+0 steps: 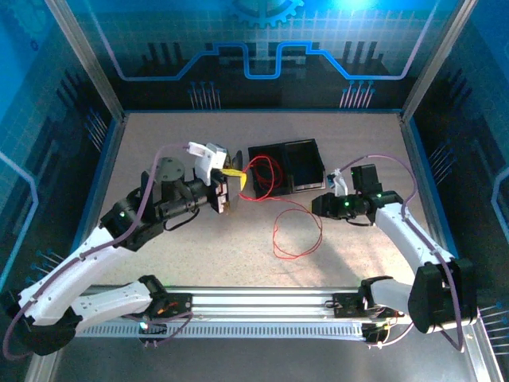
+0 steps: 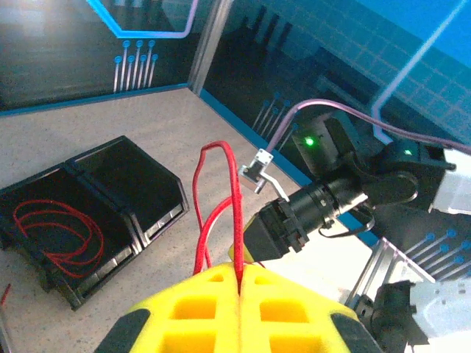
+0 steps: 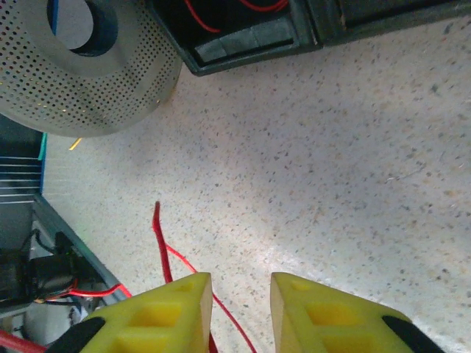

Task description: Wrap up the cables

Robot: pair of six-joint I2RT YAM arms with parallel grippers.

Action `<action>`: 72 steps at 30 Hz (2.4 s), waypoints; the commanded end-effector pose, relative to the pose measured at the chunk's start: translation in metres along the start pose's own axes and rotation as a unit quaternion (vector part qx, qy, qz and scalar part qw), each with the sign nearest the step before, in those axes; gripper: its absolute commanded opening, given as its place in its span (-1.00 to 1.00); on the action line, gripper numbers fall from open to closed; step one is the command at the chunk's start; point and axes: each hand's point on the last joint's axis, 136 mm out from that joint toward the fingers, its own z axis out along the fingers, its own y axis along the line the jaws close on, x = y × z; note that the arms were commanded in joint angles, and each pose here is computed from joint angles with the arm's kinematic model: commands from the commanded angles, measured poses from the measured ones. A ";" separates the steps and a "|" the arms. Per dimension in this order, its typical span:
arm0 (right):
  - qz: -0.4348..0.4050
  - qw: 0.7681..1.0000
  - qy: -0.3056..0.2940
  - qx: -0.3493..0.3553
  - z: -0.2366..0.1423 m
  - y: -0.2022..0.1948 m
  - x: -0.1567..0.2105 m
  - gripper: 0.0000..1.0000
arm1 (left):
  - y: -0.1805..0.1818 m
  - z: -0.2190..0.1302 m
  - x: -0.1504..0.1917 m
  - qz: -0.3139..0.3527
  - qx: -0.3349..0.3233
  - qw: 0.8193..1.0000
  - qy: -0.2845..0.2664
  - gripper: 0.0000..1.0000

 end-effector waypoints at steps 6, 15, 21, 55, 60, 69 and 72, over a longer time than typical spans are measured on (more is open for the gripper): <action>-0.009 0.998 -0.004 -0.055 -0.009 0.027 0.005 -0.27 | -0.020 -0.002 -0.003 0.056 0.076 0.995 0.012 -1.00; -0.004 0.997 0.011 -0.071 -0.007 0.030 0.015 -0.31 | -0.039 0.008 -0.005 0.091 0.140 0.986 0.023 -1.00; 0.006 1.000 0.011 -0.025 -0.008 0.016 0.024 -0.16 | -0.047 -0.002 -0.015 0.135 0.175 0.975 0.004 -1.00; 0.125 0.982 0.133 -0.057 -0.024 0.044 0.084 -0.55 | -0.004 0.037 -0.036 0.204 0.220 0.954 -0.015 -1.00; 0.103 0.986 0.119 0.050 -0.028 0.015 0.081 -1.00 | 0.003 0.037 -0.044 0.203 0.189 0.960 -0.025 -1.00; 0.070 0.989 -0.040 0.127 -0.058 -0.003 0.031 -1.00 | 0.131 0.002 -0.102 0.062 -0.128 0.984 -0.110 -1.00; 0.070 0.989 -0.066 0.115 -0.061 -0.004 0.023 -1.00 | 0.166 -0.021 -0.116 0.009 -0.193 0.970 -0.145 -1.00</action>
